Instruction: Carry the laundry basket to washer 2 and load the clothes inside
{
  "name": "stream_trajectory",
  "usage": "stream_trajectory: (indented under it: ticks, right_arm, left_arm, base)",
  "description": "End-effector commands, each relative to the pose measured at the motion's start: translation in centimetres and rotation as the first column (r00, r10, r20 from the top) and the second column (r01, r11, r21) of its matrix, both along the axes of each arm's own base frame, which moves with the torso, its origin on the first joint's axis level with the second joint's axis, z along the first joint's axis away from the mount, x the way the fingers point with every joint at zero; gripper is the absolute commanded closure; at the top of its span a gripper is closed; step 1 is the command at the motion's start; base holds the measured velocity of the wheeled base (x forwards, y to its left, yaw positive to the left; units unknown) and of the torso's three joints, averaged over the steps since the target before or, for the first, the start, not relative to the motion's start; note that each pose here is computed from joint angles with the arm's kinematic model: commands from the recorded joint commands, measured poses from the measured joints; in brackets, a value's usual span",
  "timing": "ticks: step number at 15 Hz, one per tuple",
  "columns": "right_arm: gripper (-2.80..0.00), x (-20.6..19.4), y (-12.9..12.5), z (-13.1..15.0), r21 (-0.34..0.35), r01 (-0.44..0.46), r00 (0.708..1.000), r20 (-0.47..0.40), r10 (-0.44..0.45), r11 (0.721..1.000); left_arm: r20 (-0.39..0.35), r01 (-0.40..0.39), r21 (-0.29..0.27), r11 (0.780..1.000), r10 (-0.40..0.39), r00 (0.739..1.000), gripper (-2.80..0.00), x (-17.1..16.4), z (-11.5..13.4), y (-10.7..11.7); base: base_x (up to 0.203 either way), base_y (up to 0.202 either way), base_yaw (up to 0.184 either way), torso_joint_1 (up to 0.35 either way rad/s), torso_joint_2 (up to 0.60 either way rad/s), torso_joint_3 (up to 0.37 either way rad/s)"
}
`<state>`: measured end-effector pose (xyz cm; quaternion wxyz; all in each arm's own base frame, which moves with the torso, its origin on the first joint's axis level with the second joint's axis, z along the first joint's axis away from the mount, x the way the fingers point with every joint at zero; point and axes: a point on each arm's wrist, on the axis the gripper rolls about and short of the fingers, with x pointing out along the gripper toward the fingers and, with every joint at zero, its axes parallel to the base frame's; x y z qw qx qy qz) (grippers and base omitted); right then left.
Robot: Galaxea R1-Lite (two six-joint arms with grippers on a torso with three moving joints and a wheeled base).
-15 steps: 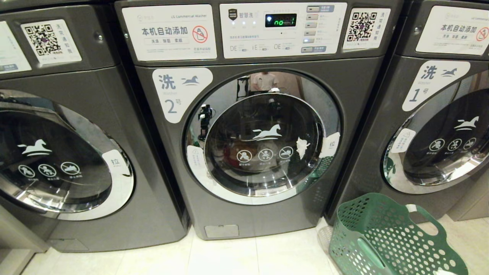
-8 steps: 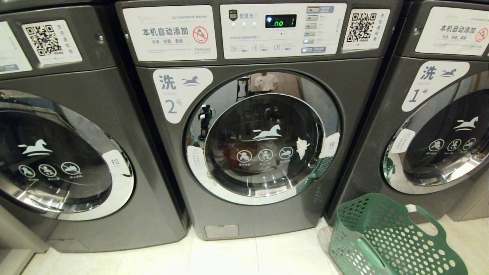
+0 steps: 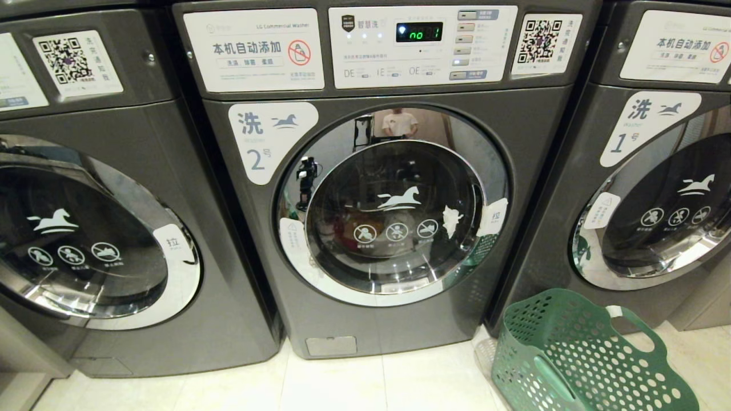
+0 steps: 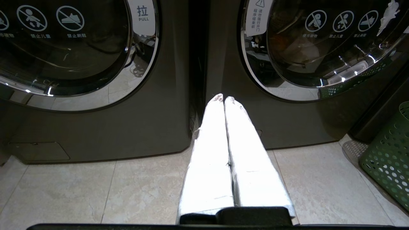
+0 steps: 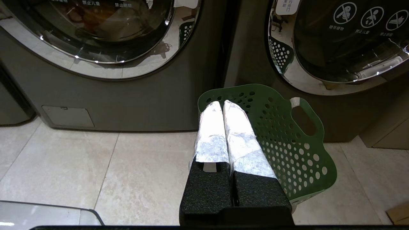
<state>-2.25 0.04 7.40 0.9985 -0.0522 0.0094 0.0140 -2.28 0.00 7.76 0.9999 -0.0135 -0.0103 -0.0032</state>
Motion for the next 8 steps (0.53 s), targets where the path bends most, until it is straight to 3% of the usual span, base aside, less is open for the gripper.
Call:
stream_trajectory:
  ticks: [1, 8]
  right_arm:
    - [0.0, 0.03, 0.0, -0.26, -0.003, -0.002, 1.0, -0.004, 0.002, 1.0]
    - [0.0, 0.02, -0.01, -0.53, 0.006, 0.001, 1.0, -0.031, -0.001, 1.0]
  left_arm:
    - [-0.005, 0.0, -0.001, 1.0, 0.0, 1.0, 0.0, 0.04, -0.21, 0.0]
    - [-0.005, 0.0, -0.001, 1.0, 0.0, 1.0, 0.0, 0.04, -0.21, 0.0]
  base:
    - [0.0, 0.0, 0.0, 0.0, 0.0, 0.0]
    - [0.0, 0.0, 0.0, 0.0, 0.0, 0.0]
